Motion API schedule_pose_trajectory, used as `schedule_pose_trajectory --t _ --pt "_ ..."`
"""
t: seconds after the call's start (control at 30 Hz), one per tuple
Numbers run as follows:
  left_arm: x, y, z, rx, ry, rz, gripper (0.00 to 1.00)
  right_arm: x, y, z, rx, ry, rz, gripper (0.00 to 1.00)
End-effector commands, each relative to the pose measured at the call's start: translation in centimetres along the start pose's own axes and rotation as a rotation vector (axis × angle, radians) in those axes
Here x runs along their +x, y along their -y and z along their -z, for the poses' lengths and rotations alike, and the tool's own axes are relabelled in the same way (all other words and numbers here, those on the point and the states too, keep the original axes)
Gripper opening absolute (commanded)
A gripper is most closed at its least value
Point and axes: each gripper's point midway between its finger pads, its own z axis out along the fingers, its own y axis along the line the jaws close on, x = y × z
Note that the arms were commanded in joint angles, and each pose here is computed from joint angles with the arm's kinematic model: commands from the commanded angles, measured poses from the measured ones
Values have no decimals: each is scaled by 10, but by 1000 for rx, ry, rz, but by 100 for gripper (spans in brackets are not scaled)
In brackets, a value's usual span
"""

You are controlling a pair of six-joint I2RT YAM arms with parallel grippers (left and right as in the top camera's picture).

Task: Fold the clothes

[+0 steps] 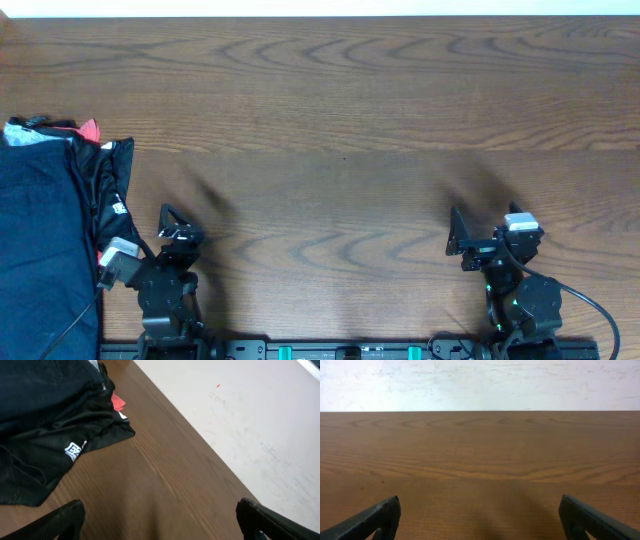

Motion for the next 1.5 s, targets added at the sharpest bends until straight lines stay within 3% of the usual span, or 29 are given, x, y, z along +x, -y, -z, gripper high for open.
schedule_pose_trajectory --t 0.0,0.3,0.53,0.77,0.9,1.1,1.47 --pt "6 -11 -3 -38 -4 -32 98 1 -3 0 -16 0 17 99" --pt "3 -14 -3 -57 14 -72 98 1 -3 0 -16 1 17 99" --pt "-27 -40 4 -220 181 -70 98 1 -3 0 -16 0 17 99" --pt "-31 -35 4 -200 199 -53 98 1 -3 0 -16 0 17 99" --pt "-38 -27 4 -165 228 -34 98 1 -3 0 -16 0 17 99" --pt "-46 20 4 41 223 -184 98 1 -3 0 -16 0 17 99" --pt "-102 71 33 262 450 -89 98 1 -3 0 -16 0 17 99"
